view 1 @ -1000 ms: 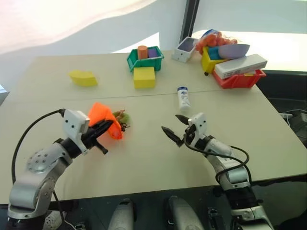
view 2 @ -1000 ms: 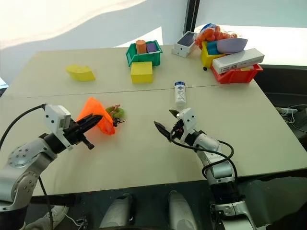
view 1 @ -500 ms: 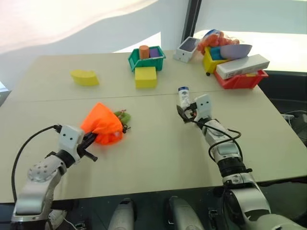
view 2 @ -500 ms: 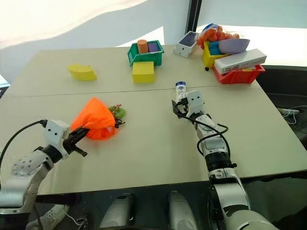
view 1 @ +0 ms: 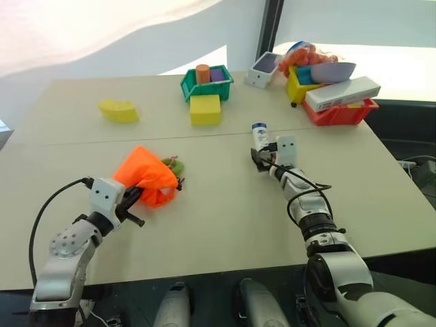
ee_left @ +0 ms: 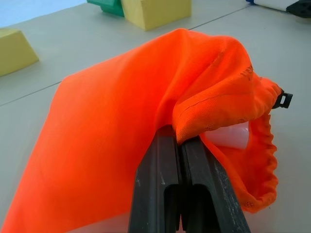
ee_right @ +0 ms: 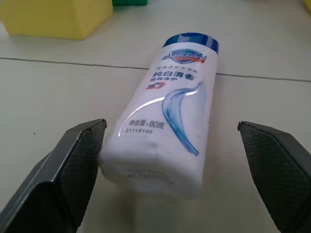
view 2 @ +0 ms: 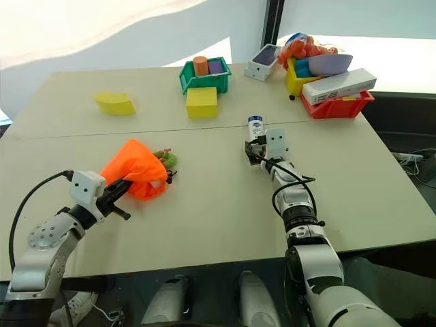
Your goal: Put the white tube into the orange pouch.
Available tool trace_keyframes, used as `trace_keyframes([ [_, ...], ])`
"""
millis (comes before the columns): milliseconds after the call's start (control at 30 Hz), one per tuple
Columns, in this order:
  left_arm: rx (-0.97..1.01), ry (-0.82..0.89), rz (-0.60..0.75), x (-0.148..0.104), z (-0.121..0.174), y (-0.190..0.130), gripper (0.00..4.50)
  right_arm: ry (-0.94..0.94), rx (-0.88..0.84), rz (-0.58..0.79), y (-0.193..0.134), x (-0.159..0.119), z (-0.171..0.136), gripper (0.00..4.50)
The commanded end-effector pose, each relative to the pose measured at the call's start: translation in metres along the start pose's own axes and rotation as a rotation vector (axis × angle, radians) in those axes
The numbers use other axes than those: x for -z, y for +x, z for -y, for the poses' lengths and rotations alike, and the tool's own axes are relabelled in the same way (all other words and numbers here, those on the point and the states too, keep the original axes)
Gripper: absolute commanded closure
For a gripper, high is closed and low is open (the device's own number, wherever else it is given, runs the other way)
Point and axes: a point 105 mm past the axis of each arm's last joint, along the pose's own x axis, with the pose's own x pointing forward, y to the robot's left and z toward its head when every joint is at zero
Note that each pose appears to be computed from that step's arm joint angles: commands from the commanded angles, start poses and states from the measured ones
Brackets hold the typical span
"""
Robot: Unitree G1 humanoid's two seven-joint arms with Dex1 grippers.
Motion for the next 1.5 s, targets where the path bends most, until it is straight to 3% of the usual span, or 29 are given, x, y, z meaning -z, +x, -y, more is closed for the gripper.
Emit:
trace_keyframes([
  [33,-0.008,0.008,0.037,-0.008,-0.004,-0.002,4.50,0.022,0.007,0.065,0.005,-0.020,-0.001,0.25],
  [100,-0.010,0.006,0.039,-0.008,-0.004,-0.002,4.50,0.026,0.005,0.071,0.006,-0.021,-0.002,0.80],
  [400,-0.008,0.003,0.041,-0.008,-0.003,-0.002,4.50,0.033,0.000,0.074,0.004,-0.020,-0.003,0.80],
  [533,-0.004,0.002,0.040,-0.008,-0.003,0.000,4.50,0.040,0.006,0.079,0.002,-0.020,-0.002,1.95],
  [567,-0.004,0.002,0.040,-0.008,-0.003,0.000,4.50,0.038,0.005,0.080,0.002,-0.020,-0.003,2.54],
  [833,-0.003,-0.013,0.046,-0.009,-0.005,0.000,4.50,-0.002,-0.064,0.148,-0.008,-0.035,-0.012,2.54],
  [967,-0.024,-0.057,0.061,-0.012,-0.014,-0.003,4.50,-0.138,-0.402,0.211,-0.046,-0.046,-0.050,2.54],
  [1167,-0.024,-0.180,0.073,-0.017,-0.036,-0.008,4.50,-0.133,-0.924,0.110,-0.119,-0.034,-0.117,2.54],
  [1333,0.064,-0.250,0.067,-0.025,-0.040,-0.005,4.50,-0.093,-1.080,0.036,-0.129,-0.026,-0.155,2.54],
  [1500,0.113,-0.259,0.065,-0.032,-0.040,-0.002,4.50,-0.112,-1.130,0.000,-0.122,-0.021,-0.173,2.54],
])
